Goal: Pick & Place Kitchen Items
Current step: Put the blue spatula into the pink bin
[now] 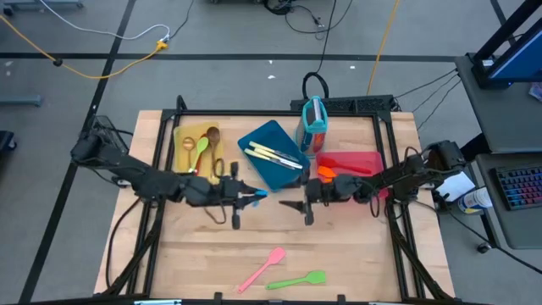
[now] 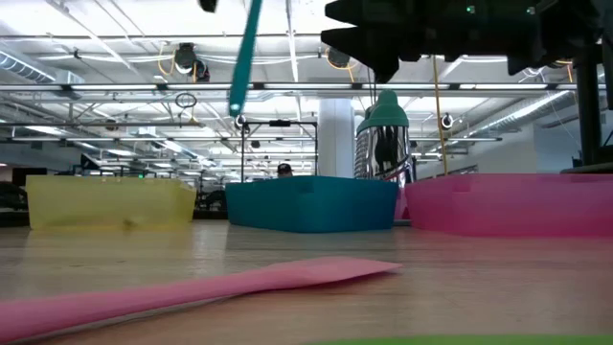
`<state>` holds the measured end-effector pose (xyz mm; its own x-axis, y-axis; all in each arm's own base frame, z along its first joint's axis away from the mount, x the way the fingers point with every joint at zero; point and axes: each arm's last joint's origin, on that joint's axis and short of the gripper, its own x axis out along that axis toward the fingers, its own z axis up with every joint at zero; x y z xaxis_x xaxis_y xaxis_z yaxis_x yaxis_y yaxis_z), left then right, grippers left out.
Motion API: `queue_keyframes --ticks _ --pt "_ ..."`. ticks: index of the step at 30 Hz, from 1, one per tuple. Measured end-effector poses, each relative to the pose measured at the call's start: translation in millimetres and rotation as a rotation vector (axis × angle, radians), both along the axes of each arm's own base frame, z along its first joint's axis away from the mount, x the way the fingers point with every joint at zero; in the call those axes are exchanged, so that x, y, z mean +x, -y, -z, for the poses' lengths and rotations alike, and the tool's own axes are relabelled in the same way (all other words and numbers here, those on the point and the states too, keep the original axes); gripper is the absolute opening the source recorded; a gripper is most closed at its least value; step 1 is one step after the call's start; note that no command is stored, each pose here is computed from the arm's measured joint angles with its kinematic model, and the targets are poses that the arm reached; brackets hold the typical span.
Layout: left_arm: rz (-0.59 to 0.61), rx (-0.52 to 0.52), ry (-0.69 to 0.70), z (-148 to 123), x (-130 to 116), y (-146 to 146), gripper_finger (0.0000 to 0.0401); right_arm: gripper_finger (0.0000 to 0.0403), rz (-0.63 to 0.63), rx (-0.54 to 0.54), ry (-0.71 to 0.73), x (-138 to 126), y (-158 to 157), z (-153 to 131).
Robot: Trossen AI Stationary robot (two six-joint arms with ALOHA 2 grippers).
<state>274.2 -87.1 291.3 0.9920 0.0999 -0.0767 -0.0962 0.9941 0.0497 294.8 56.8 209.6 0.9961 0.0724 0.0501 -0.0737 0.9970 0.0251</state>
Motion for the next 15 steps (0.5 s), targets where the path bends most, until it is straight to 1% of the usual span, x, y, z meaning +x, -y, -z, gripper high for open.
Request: queue_keyframes --ticks 4,7,11,15 --pt "0.063 0.007 0.009 9 16 -14 0.0026 0.021 0.021 0.01 0.051 1 7 -5" --pt "0.11 -0.001 0.048 11 26 -26 0.002 0.021 0.032 0.016 0.055 1 10 -5" --pt "0.197 -0.012 0.107 17 39 -41 0.0023 0.021 0.041 0.032 0.056 2 14 -6" --pt "0.226 -0.007 0.166 20 48 -52 0.0027 0.021 0.045 0.033 0.06 2 15 -6"
